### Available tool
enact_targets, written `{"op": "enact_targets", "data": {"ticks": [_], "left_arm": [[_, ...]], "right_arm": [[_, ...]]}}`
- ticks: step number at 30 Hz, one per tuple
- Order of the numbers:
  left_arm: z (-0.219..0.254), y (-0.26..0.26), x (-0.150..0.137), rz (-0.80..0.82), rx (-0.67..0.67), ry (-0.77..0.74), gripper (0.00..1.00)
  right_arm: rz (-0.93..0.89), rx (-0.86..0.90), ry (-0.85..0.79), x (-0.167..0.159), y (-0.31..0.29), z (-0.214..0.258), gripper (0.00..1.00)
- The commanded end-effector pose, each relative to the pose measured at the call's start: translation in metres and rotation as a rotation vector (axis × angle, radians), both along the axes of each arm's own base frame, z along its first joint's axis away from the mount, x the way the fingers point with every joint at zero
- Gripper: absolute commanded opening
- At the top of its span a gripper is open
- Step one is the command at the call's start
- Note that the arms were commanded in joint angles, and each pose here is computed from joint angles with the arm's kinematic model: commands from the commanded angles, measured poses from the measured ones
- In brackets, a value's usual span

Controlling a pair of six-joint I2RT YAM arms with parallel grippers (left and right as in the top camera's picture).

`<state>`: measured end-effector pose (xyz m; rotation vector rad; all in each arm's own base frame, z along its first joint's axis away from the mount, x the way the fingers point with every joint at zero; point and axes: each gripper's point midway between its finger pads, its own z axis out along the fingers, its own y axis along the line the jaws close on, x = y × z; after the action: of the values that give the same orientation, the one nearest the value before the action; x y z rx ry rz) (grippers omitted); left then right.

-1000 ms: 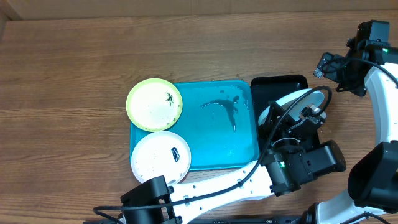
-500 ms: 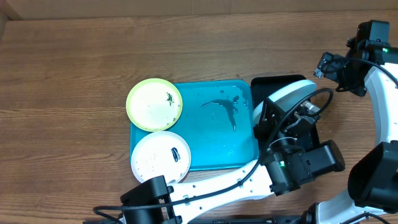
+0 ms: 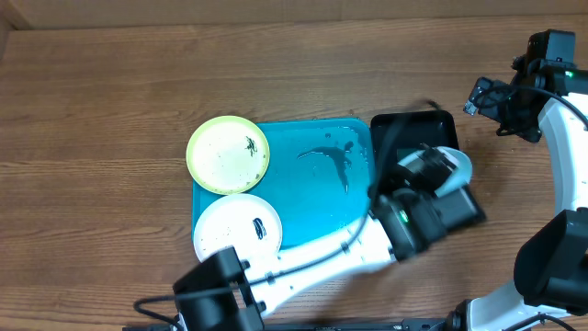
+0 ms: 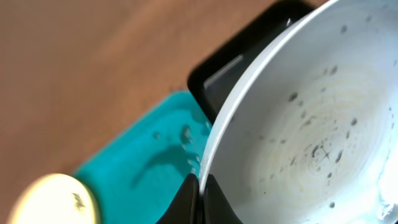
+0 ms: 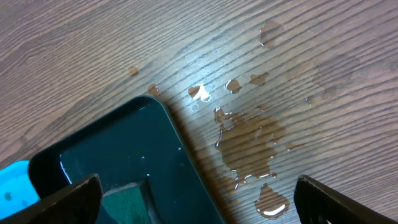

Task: Clean dirty plates on tray and stack at the side
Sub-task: 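Carry the plate left and set it on the table beside the tray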

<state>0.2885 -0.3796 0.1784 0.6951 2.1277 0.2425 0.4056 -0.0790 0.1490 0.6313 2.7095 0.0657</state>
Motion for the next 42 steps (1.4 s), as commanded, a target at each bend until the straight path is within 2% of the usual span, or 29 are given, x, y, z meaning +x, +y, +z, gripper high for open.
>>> {"op": "enact_targets", "data": {"ticks": [1,2,3,5,10,13,19,25,30,34,42], "left_arm": [[-0.029,0.002,0.012,0.022,-0.217,0.326,0.04],[-0.033,0.007,0.017,0.027,-0.244,0.381,0.04],[-0.04,0.014,0.023,0.024,-0.311,0.501,0.04],[-0.042,0.021,0.03,0.021,-0.388,0.608,0.04],[-0.037,0.054,0.056,0.046,-0.59,0.804,0.04],[-0.032,0.103,0.086,0.136,-0.724,0.875,0.04],[-0.041,0.225,0.129,0.442,-0.816,0.85,0.04],[-0.043,0.345,0.152,0.696,-0.925,0.749,0.04],[-0.049,0.44,0.144,0.925,-0.956,0.664,0.04],[-0.06,0.507,0.121,1.127,-0.885,0.602,0.04],[-0.094,0.572,0.073,1.44,-0.727,0.546,0.04]], "right_arm": [[-0.006,-0.009,-0.005,0.002,-0.001,0.001,1.0],[-0.006,-0.009,-0.005,0.002,-0.001,0.001,1.0],[-0.006,-0.009,-0.005,0.002,-0.001,0.001,1.0],[-0.006,-0.009,-0.005,0.002,-0.001,0.001,1.0],[-0.006,-0.009,-0.005,0.002,-0.001,0.001,1.0],[-0.006,-0.009,-0.005,0.002,-0.001,0.001,1.0],[-0.006,-0.009,-0.005,0.002,-0.001,0.001,1.0],[-0.006,-0.009,-0.005,0.002,-0.001,0.001,1.0],[-0.006,-0.009,-0.005,0.002,-0.001,0.001,1.0],[-0.006,-0.009,-0.005,0.002,-0.001,0.001,1.0],[-0.004,-0.009,-0.005,0.002,-0.001,0.001,1.0]]}}
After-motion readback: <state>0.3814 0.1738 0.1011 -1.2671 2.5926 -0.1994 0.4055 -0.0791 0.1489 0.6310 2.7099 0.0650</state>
